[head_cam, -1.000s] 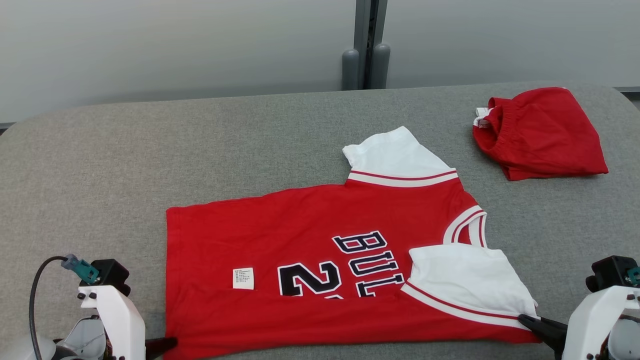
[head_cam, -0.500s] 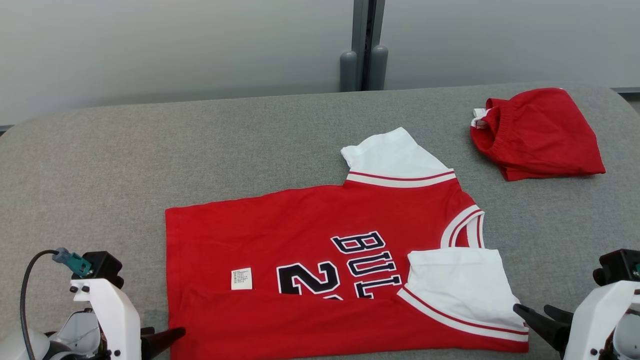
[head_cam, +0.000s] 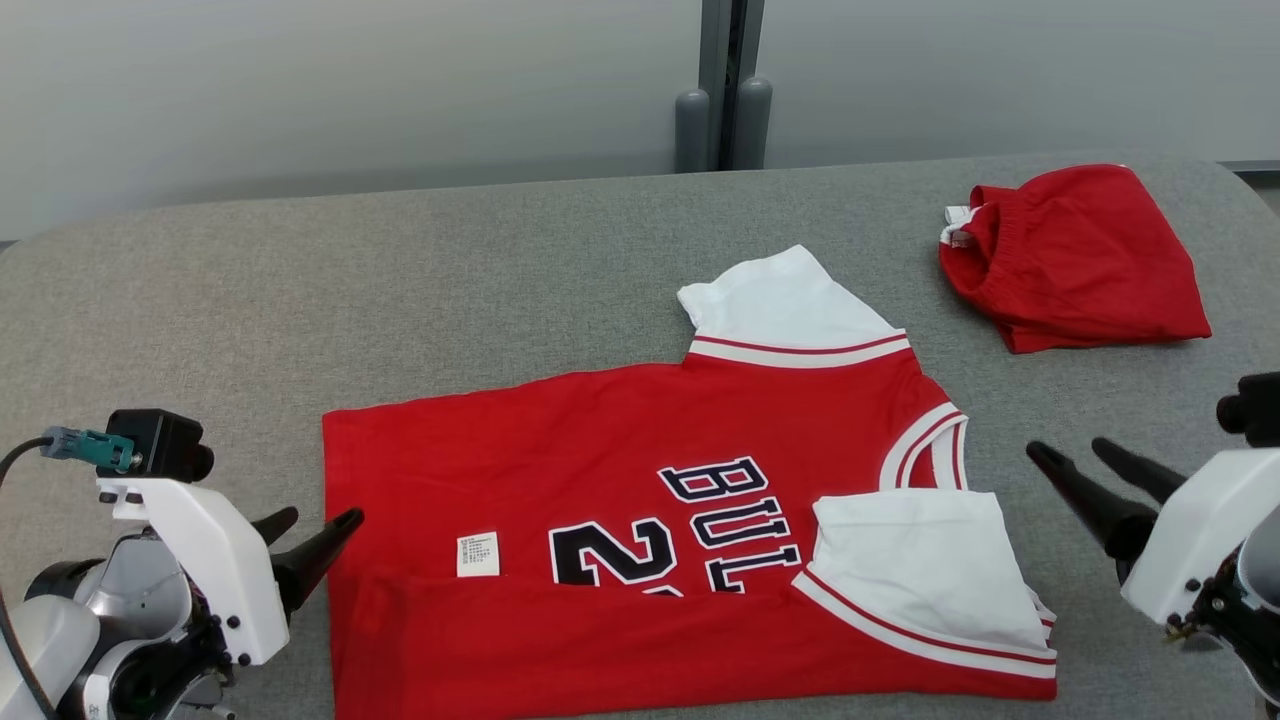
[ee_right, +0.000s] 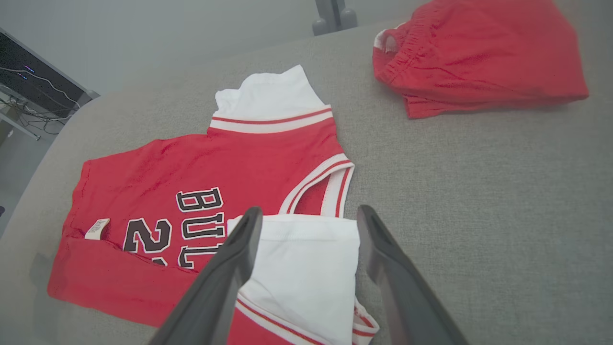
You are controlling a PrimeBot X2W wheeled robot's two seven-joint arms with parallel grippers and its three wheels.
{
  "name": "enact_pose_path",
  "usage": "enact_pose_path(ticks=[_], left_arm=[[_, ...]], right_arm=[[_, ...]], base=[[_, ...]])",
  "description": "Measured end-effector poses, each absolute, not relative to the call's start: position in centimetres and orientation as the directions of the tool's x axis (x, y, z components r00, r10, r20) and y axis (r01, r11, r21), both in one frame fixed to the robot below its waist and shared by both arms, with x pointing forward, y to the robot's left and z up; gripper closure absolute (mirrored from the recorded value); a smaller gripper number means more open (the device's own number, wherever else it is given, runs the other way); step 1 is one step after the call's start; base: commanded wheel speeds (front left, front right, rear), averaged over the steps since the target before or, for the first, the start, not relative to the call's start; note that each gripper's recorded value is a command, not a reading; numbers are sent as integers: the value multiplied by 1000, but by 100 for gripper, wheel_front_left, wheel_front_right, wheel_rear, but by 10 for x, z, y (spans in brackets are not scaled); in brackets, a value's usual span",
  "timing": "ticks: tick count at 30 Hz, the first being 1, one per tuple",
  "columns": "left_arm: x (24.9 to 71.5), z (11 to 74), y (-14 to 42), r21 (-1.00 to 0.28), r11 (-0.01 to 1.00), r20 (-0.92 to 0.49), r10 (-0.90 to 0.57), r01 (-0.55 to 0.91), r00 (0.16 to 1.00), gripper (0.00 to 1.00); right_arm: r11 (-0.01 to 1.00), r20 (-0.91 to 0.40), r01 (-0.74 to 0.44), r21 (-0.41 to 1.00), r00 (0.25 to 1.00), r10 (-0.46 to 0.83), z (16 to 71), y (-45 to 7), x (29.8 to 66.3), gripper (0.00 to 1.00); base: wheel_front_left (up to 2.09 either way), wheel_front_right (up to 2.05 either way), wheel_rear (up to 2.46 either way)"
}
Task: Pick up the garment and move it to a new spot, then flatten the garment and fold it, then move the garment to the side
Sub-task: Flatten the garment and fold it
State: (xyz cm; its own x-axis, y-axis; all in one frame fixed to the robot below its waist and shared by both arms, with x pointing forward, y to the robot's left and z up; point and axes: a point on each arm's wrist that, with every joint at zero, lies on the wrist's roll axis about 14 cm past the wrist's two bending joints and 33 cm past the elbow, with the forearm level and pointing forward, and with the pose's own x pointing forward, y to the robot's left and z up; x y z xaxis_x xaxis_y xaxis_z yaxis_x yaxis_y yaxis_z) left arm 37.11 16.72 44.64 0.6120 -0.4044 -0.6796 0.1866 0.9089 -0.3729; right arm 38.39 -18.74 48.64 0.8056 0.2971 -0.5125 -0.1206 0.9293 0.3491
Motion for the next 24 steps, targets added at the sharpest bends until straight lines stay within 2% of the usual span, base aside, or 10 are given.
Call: enact_pose_path(ticks=[2, 4, 8, 17, 24], left_arm=[[380, 449, 165, -371, 910, -645, -396, 185, 654, 0], [401, 458, 174, -332, 928, -573, -340, 169, 746, 0], [417, 456, 176, -309, 940, -509, -293, 146, 810, 0], [435, 436, 176, -262, 956, -493, -250, 132, 833, 0], [448, 418, 184, -234, 967, -531, -213, 99, 820, 0]], right_arm=[[927, -458, -136, 349, 839, 295, 498, -185, 397, 0], [924, -386, -171, 341, 871, 303, 512, -177, 416, 0], [927, -319, -184, 328, 901, 292, 522, -174, 440, 0], [935, -286, -225, 274, 909, 303, 521, -163, 490, 0], [927, -336, -275, 256, 873, 352, 503, -143, 525, 0]], base=[[0, 0, 0], [0, 0, 0], [0, 0, 0], [0, 0, 0], [0, 0, 0]])
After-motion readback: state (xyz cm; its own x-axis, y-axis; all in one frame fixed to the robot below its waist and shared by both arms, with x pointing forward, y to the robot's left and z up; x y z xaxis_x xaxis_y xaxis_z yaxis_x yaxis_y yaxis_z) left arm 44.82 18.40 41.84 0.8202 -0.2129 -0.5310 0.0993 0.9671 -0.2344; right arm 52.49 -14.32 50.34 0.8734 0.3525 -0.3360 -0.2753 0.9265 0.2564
